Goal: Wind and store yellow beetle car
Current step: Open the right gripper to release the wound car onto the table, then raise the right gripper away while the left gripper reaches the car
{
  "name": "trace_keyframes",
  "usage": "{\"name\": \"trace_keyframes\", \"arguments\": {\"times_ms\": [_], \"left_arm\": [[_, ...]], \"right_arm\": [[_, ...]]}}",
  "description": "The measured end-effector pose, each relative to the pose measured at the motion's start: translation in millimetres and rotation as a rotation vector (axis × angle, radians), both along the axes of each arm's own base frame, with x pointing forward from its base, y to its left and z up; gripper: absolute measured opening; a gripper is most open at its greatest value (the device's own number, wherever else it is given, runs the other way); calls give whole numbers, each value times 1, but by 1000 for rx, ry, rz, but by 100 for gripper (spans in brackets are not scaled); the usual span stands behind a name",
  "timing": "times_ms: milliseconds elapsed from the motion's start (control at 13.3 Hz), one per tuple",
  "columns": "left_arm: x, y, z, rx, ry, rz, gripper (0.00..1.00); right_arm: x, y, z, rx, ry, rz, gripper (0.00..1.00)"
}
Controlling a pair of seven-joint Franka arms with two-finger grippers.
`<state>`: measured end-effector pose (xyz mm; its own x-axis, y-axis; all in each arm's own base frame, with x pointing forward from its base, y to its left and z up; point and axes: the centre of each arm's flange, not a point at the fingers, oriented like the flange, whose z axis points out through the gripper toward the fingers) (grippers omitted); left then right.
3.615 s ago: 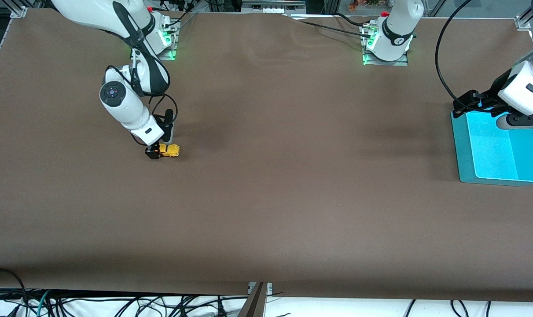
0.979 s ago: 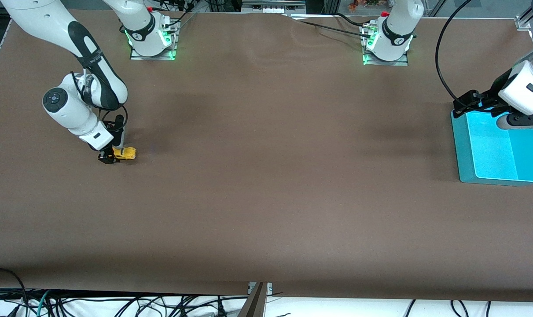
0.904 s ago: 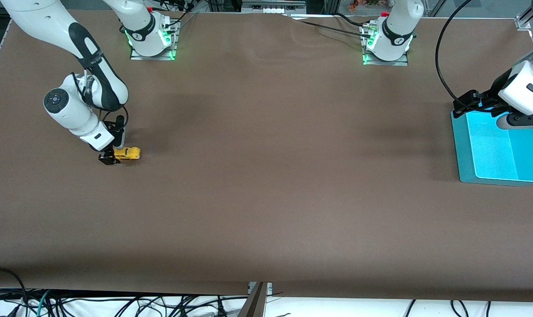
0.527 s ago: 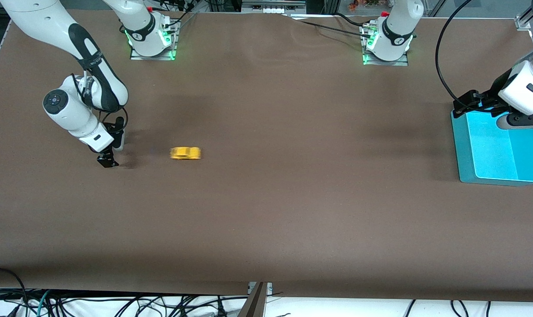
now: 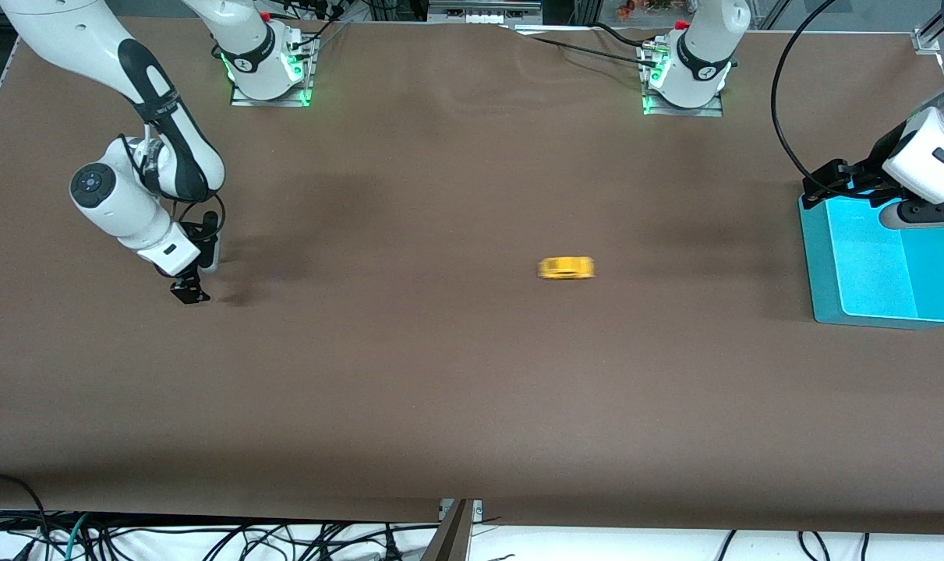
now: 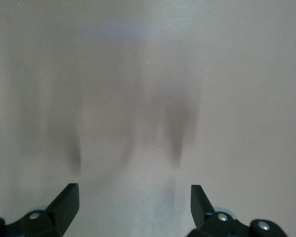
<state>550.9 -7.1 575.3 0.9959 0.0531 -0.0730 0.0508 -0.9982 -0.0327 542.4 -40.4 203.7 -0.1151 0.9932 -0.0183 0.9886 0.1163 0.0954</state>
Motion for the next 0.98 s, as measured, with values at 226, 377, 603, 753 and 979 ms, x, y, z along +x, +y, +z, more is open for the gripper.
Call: {"name": "trace_keyframes", "arguments": {"times_ms": [226, 377, 603, 753, 979], "left_arm": [[0, 0, 0, 0, 0, 0, 100], [0, 0, 0, 0, 0, 0, 100], [0, 0, 0, 0, 0, 0, 100], [0, 1, 0, 0, 0, 1, 100], [0, 7, -1, 0, 3, 13, 100]], "right_arm": [[31, 0, 37, 12, 65, -58, 100], [47, 5, 60, 22, 90, -110, 100], [62, 19, 87, 41, 112, -221, 100], [71, 31, 113, 51, 119, -328, 100], [83, 53, 168, 61, 161, -569, 100]]}}
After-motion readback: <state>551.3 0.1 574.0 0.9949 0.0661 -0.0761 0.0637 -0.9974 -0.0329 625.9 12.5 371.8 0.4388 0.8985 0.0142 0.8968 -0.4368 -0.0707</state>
